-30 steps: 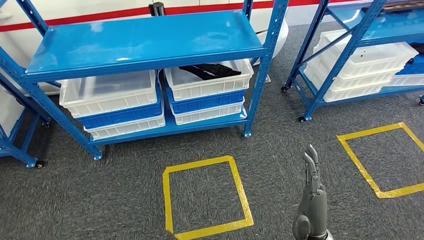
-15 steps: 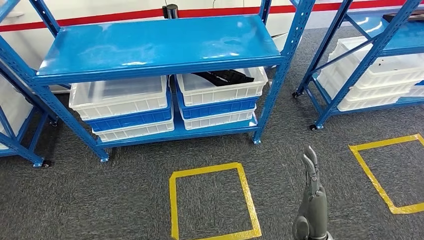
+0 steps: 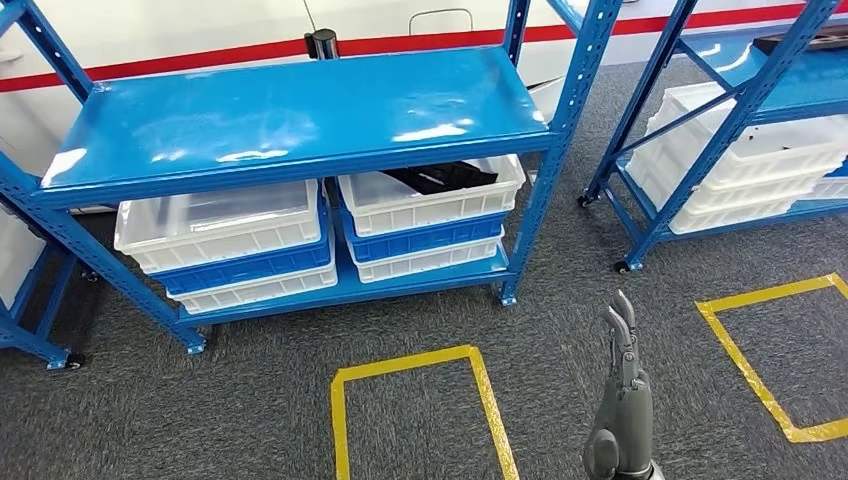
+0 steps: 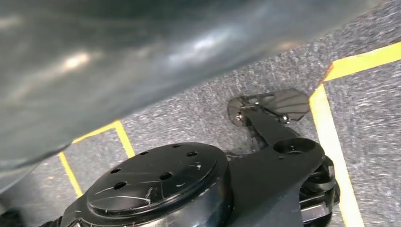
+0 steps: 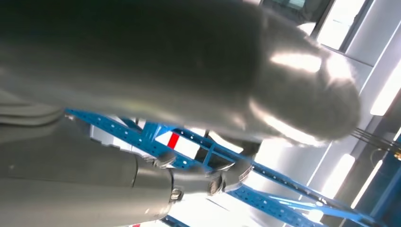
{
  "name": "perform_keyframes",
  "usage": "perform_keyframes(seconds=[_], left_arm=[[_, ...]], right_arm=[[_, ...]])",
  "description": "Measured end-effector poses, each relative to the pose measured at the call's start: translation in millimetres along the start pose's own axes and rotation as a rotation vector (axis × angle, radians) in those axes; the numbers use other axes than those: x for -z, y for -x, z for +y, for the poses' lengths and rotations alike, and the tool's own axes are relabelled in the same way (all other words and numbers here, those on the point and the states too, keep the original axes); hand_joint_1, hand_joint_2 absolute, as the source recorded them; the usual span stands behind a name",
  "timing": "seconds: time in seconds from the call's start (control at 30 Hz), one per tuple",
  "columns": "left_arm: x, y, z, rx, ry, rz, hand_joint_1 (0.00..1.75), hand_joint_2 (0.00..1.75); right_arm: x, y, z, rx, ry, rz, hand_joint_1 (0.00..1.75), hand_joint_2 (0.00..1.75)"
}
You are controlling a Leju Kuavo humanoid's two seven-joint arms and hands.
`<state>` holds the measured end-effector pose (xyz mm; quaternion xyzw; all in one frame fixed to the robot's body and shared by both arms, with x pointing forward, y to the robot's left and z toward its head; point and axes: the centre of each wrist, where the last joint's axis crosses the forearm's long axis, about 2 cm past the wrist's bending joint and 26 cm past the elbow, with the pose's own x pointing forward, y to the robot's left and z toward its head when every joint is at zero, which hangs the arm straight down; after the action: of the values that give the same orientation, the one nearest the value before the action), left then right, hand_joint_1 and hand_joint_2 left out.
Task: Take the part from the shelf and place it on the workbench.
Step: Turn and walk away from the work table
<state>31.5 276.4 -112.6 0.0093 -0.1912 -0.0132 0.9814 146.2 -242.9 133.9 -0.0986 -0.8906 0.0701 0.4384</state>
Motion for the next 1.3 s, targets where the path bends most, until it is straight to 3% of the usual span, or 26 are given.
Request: perform_keyframes(seconds=[1.3], left_arm=[[0.7,-3.0,-0.8,0.060,-0.052,-0.037,0.00,0.00]], right_arm=[[-4.5,1.2,1.4,0.015,0.007,0.034,0.00,0.00]])
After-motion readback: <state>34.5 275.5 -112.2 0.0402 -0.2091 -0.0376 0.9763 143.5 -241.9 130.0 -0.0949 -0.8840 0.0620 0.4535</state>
